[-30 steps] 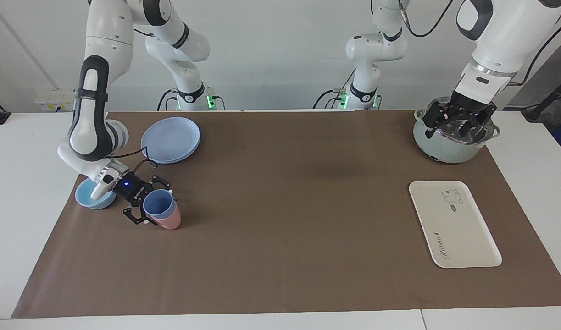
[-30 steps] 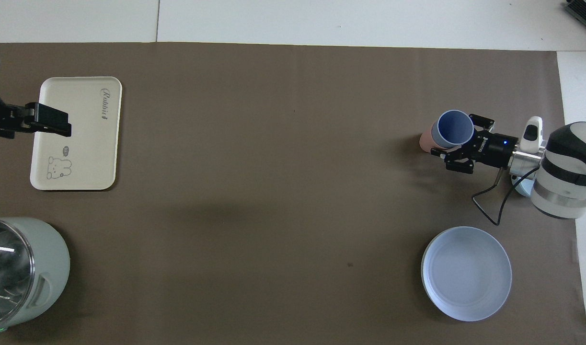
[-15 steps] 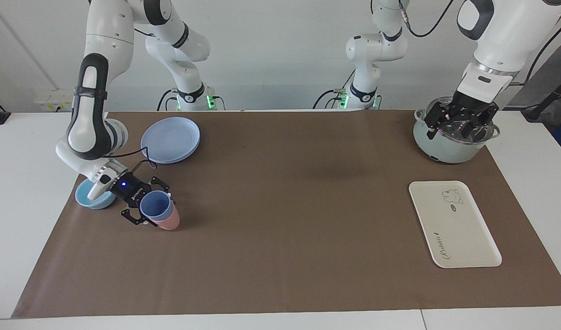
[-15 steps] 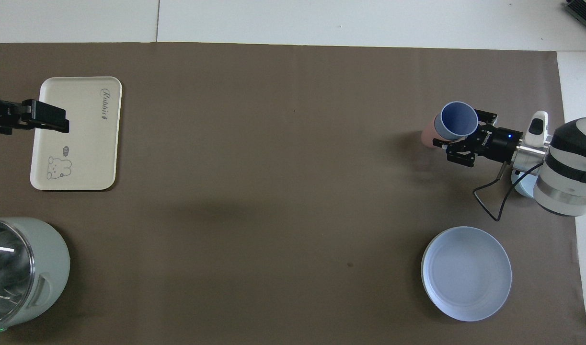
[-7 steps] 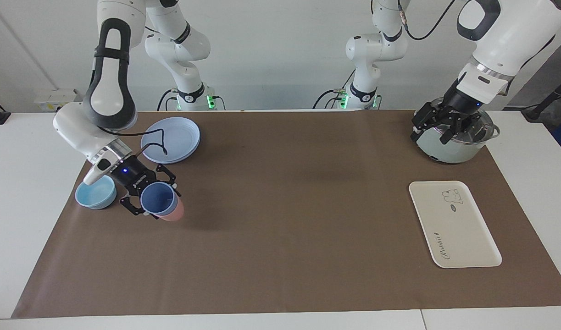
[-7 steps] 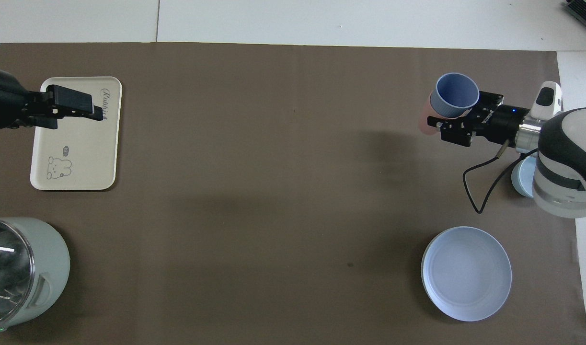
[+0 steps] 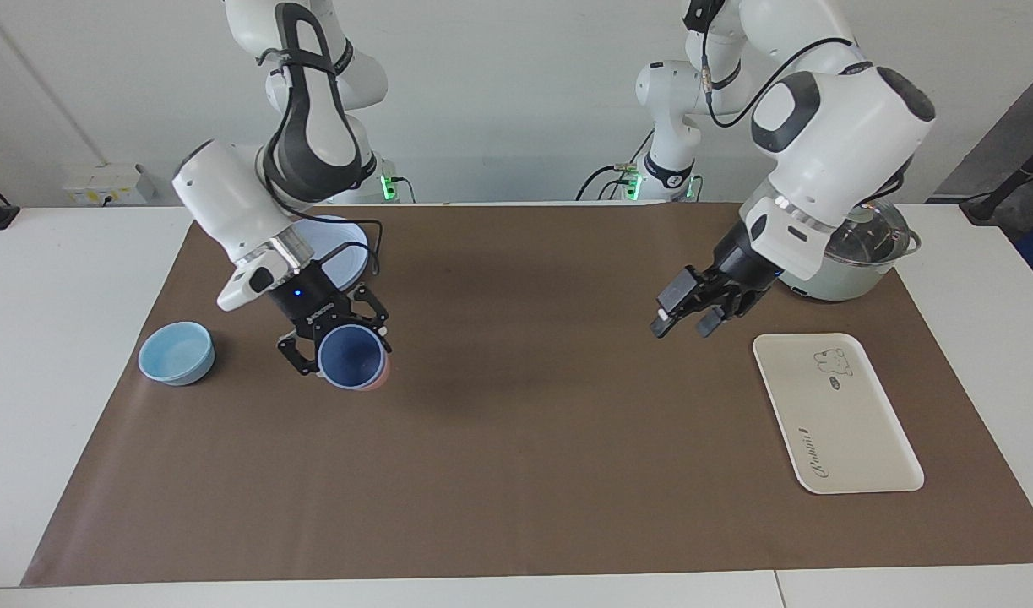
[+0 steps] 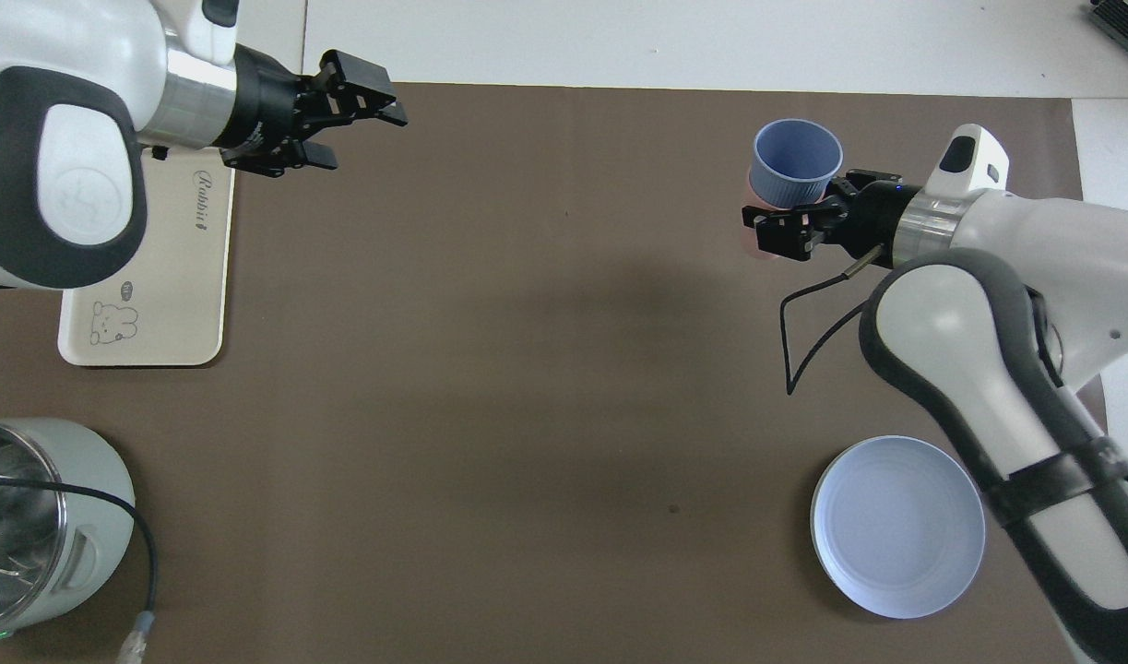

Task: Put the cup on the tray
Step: 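Lift the cup with the right gripper while the left gripper reaches toward it, then grasp the cup with the left gripper and open the right gripper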

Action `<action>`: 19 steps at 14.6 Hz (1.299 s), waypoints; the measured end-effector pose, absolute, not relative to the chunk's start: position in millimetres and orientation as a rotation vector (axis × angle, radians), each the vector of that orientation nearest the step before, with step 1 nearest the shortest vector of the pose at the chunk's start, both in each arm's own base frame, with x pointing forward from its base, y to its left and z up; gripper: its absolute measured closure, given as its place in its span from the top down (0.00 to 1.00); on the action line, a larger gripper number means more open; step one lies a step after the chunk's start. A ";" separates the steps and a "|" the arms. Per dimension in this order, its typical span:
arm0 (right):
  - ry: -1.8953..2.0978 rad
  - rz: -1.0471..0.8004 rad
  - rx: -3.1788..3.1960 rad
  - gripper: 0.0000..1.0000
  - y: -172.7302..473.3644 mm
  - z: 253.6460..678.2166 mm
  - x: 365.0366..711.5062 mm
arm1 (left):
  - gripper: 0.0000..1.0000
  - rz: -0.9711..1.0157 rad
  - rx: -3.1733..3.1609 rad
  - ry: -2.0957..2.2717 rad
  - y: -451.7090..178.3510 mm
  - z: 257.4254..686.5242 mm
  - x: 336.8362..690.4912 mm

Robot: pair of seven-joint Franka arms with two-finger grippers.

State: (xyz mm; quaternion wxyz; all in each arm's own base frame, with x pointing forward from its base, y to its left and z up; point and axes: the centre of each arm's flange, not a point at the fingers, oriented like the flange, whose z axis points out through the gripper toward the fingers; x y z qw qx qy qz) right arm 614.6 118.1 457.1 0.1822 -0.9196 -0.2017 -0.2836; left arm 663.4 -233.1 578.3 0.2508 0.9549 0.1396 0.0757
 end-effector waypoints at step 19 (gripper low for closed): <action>-0.504 -0.708 -2.902 0.85 301.9 446.8 565.5 | 0.56 0.050 2.683 0.220 -391.4 509.8 617.6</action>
